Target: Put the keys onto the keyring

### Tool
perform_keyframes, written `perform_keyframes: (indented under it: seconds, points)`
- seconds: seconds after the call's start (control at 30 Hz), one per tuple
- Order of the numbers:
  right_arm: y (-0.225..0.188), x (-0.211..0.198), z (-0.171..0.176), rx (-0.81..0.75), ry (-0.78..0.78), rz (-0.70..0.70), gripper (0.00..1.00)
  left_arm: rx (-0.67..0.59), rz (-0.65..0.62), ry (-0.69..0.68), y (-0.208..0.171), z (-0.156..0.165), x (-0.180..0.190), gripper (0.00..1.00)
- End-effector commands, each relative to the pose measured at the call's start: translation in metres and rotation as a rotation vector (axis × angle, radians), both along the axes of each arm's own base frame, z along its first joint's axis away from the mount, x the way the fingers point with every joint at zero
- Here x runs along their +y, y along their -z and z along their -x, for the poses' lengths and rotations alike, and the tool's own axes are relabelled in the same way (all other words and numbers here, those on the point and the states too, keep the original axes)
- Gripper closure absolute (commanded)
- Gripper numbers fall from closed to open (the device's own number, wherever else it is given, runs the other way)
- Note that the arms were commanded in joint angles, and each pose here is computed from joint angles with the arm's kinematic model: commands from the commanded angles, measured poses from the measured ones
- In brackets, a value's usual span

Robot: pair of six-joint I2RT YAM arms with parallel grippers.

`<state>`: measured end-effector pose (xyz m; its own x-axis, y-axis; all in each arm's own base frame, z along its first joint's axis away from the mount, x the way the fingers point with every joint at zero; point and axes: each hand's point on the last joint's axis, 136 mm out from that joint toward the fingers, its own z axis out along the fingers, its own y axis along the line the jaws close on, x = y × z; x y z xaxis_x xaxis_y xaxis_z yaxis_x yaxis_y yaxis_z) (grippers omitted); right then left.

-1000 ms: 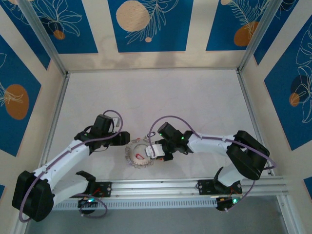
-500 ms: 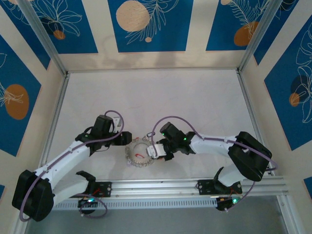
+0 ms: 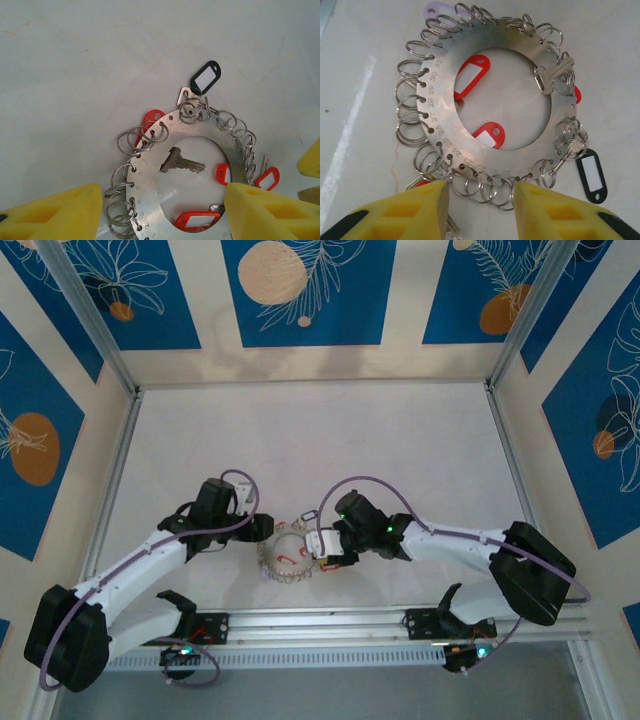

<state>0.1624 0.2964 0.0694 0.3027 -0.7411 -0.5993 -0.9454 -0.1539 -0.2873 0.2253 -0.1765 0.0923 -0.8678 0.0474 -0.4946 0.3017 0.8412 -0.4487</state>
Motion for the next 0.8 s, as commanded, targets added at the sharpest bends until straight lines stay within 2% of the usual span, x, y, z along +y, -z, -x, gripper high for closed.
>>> perform_keyframes:
  seconds: [0.0,0.07,0.13,0.2,0.27,0.3,0.37,0.5,0.6,0.77]
  points:
    - [0.007,-0.006,0.016,0.132,0.048,0.024,0.64,-0.040,-0.009,0.070,-0.013,-0.001,-0.010,0.35]
    - [-0.007,0.005,0.013,0.223,0.147,-0.035,0.67,-0.050,0.000,0.089,-0.017,-0.001,-0.015,0.35]
    - [-0.031,0.017,0.001,0.340,0.332,-0.132,0.66,-0.042,0.013,0.088,-0.019,0.000,-0.017,0.35]
    - [-0.050,0.019,-0.017,0.542,0.669,-0.257,0.63,-0.020,-0.001,0.061,-0.021,0.000,-0.013,0.35]
    - [-0.044,0.004,-0.020,0.785,0.964,-0.293,0.62,-0.009,-0.028,0.035,-0.022,0.000,-0.007,0.35]
    - [-0.035,-0.004,-0.015,0.903,1.054,-0.272,0.64,-0.010,-0.035,0.028,-0.023,-0.001,-0.006,0.34]
    - [-0.018,-0.016,-0.003,1.023,1.129,-0.194,0.66,-0.015,-0.032,0.027,-0.026,-0.002,-0.006,0.34]
    - [-0.001,-0.021,0.018,1.141,1.163,-0.078,0.64,0.003,-0.017,0.039,-0.027,-0.005,-0.013,0.34]
    - [0.002,-0.007,0.028,1.279,1.134,-0.056,0.62,0.017,-0.017,0.046,-0.022,-0.007,-0.016,0.34]
    - [0.019,0.002,0.026,1.399,1.188,-0.077,0.62,0.029,-0.011,0.031,-0.019,-0.006,-0.015,0.34]
